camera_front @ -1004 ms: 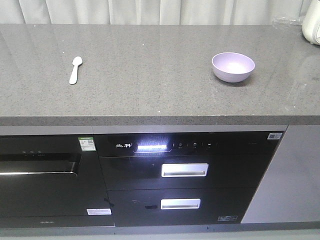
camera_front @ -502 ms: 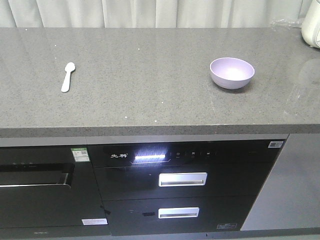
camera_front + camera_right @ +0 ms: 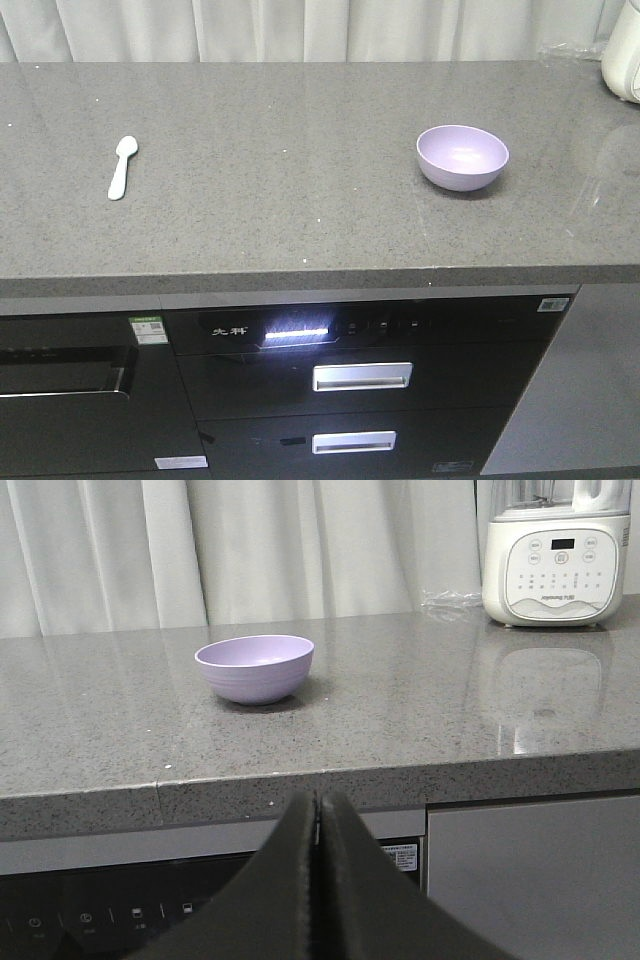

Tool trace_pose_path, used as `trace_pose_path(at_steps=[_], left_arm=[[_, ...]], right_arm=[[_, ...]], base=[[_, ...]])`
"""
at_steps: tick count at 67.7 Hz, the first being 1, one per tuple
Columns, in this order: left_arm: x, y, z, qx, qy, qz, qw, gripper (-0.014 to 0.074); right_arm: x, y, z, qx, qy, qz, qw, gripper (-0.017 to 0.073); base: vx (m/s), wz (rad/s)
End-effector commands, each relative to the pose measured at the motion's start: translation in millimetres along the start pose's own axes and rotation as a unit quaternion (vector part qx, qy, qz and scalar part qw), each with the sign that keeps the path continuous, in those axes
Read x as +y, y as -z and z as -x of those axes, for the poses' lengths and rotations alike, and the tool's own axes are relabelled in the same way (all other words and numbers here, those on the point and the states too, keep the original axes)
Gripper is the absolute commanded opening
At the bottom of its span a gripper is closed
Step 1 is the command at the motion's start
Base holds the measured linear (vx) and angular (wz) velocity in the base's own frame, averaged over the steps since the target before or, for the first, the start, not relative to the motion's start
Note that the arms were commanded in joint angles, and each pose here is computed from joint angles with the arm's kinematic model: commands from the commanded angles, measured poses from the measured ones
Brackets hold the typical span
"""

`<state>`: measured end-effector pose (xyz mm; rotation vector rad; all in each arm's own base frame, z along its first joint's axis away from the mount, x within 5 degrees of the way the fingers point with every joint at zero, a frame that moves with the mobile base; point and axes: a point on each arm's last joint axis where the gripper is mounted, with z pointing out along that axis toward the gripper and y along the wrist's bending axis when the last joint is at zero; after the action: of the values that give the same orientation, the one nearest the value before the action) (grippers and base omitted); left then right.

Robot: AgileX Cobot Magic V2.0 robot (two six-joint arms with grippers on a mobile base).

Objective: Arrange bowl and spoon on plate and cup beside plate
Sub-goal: 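Approach the counter edge until the spoon and bowl are within reach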

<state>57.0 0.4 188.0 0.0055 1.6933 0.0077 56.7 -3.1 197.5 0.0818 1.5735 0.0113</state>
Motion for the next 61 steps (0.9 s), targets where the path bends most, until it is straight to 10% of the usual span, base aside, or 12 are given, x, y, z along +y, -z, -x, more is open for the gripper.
trace_pose_path(at_steps=[1,61], left_arm=[[-0.2,-0.5,8.3,-0.032,0.007,-0.001,0.999,-0.0006],[-0.2,-0.5,8.3,-0.032,0.007,-0.001,0.999,-0.0006]], right_arm=[[1.4,0.9,6.0,-0.04,0.007,0.006,0.999,-0.0003],[1.4,0.9,6.0,-0.04,0.007,0.006,0.999,-0.0003]], base=[[0.07,-0.03],[0.09,0.0]])
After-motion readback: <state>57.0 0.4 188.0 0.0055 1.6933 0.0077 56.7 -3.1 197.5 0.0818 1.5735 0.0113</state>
